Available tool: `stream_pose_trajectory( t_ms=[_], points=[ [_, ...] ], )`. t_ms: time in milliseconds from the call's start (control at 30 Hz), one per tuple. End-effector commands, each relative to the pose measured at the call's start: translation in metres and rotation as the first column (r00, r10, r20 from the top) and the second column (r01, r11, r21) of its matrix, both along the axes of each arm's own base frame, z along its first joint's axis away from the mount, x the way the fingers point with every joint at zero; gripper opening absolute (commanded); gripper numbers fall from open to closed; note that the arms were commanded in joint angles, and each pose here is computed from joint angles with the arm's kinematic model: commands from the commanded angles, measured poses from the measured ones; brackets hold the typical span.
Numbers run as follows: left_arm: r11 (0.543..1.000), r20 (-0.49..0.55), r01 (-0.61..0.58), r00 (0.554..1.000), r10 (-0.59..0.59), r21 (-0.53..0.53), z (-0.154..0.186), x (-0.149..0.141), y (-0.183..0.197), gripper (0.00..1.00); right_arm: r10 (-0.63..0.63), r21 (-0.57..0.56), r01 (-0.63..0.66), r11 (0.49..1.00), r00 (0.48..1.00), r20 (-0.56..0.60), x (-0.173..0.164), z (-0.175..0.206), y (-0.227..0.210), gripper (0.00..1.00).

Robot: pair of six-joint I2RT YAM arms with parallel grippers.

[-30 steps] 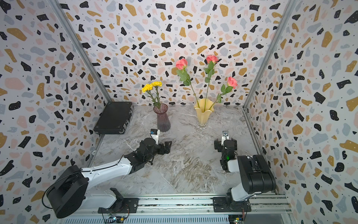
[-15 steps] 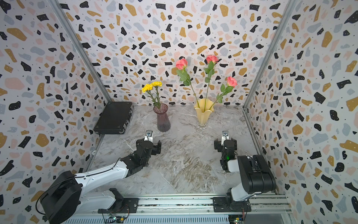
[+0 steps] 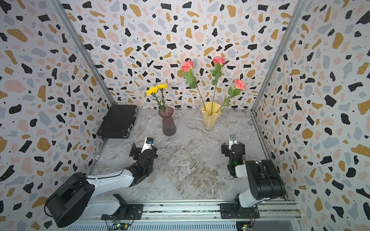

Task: Arrange the flowers in different vases according to their colors
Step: Reset both arms

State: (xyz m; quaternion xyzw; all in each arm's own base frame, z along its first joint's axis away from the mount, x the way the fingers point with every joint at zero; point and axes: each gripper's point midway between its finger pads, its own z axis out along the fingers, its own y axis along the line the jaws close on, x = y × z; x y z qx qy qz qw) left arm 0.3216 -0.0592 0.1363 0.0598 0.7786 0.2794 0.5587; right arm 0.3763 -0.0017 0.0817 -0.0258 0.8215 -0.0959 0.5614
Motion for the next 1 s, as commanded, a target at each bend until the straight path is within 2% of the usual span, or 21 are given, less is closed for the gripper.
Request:
stream_pose_trajectory(
  t_ms=[0,33,133,200,300,400,567,700,767,833,967],
  points=[
    [0.986,0.104,0.09,0.992,-0.076,-0.139,0.005,0.007,0.004,0.99,-0.001,-0.003,0.001,1.0,1.0,0.027,0.001,0.007,0.001,1.0],
    [0.987,0.09,0.07,0.994,-0.058,-0.142,0.004,0.006,0.008,0.99,-0.002,-0.002,0.002,1.0,1.0,0.026,0.001,0.007,0.001,1.0],
    [0.985,-0.012,0.143,0.989,-0.144,-0.098,-0.005,0.01,-0.003,0.99,-0.002,-0.003,0.002,1.0,1.0,0.026,0.001,0.007,0.001,1.0],
    [0.986,-0.032,0.157,0.987,-0.159,-0.06,-0.008,0.01,-0.004,0.99,-0.001,-0.002,0.001,1.0,1.0,0.027,0.002,0.007,0.001,1.0],
    [0.985,0.014,0.16,0.987,-0.159,-0.065,-0.004,0.008,-0.001,0.99,-0.002,-0.003,0.002,1.0,1.0,0.026,0.001,0.007,0.001,1.0],
    [0.967,0.095,0.218,0.974,-0.207,-0.133,0.001,0.006,-0.002,0.99,-0.002,-0.003,0.002,1.0,1.0,0.028,0.002,0.007,0.001,1.0],
    [0.969,0.058,0.169,0.985,-0.161,-0.182,-0.002,0.016,0.011,0.99,-0.001,-0.002,0.002,1.0,1.0,0.029,0.002,0.008,0.001,1.0],
    [0.962,0.007,0.215,0.976,-0.217,-0.17,-0.009,0.026,0.004,0.99,-0.002,-0.003,0.002,1.0,1.0,0.029,0.001,0.008,0.001,1.0],
    [0.947,0.047,0.27,0.963,-0.266,-0.171,-0.013,0.033,0.002,0.99,-0.003,-0.003,0.003,1.0,1.0,0.031,0.002,0.008,0.0,1.0],
    [0.964,0.062,0.189,0.982,-0.181,-0.187,-0.015,0.031,0.018,0.99,-0.004,-0.003,0.004,1.0,1.0,0.03,0.001,0.007,0.0,1.0],
    [0.932,0.088,0.175,0.984,-0.155,-0.318,-0.028,0.029,0.039,0.99,-0.003,-0.004,0.003,1.0,1.0,0.028,0.001,0.007,0.001,1.0]
  ],
)
